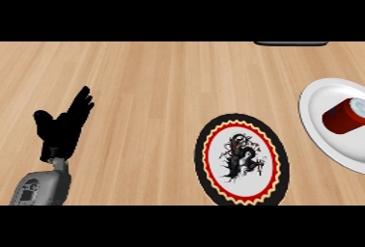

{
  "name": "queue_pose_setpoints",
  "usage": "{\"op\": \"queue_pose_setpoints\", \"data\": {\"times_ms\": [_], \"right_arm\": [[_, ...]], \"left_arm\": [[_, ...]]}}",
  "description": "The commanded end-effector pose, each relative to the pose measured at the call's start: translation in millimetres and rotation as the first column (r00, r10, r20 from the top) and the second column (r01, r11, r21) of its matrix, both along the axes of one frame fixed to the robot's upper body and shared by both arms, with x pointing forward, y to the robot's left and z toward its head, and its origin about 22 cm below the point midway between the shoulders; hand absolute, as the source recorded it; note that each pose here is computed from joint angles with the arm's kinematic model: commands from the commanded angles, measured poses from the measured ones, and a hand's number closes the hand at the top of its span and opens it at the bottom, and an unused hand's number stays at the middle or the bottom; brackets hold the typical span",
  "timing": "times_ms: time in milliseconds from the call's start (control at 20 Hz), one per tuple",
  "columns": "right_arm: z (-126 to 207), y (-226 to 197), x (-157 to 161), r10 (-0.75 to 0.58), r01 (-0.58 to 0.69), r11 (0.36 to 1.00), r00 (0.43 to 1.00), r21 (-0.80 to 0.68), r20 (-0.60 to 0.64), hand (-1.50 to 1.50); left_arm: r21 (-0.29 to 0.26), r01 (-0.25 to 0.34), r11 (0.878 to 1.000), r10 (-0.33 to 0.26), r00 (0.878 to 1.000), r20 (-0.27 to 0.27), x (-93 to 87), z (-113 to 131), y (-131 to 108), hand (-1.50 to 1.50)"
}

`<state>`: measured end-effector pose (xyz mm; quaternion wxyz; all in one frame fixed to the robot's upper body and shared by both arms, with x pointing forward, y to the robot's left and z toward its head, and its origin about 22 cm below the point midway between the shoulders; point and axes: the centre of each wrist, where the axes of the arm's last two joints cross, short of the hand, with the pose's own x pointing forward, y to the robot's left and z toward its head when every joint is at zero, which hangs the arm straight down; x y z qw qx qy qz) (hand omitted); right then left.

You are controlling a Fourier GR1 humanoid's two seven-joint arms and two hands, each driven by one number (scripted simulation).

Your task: Pick the can from the plate and place it in the plate

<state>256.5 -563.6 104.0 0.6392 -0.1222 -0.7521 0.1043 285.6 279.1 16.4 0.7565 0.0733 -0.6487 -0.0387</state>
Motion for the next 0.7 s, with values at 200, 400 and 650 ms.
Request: {"op": "queue_pose_setpoints", "data": {"times_ms": [200, 400, 650], "right_arm": [[7, -25, -26, 0.088, -0.092, 0.995, 0.993, 0.045, 0.085, -1.5], [8, -27, -27, 0.083, -0.085, 0.996, 0.995, 0.025, 0.062, -1.5], [0, -30, -36, 0.071, -0.071, 0.997, 0.997, 0.0, 0.036, -1.5]], "left_arm": [[0.006, 0.012, 1.0, -0.012, 1.0, -0.005, 3.0, 10, -3, 0.0], [0.007, 0.016, 1.0, -0.017, 1.0, 0.019, -0.2, -5, -1, 0.0], [0.009, -0.005, 1.0, 0.005, 1.0, 0.0, -2.0, -8, -10, 0.0]]}}
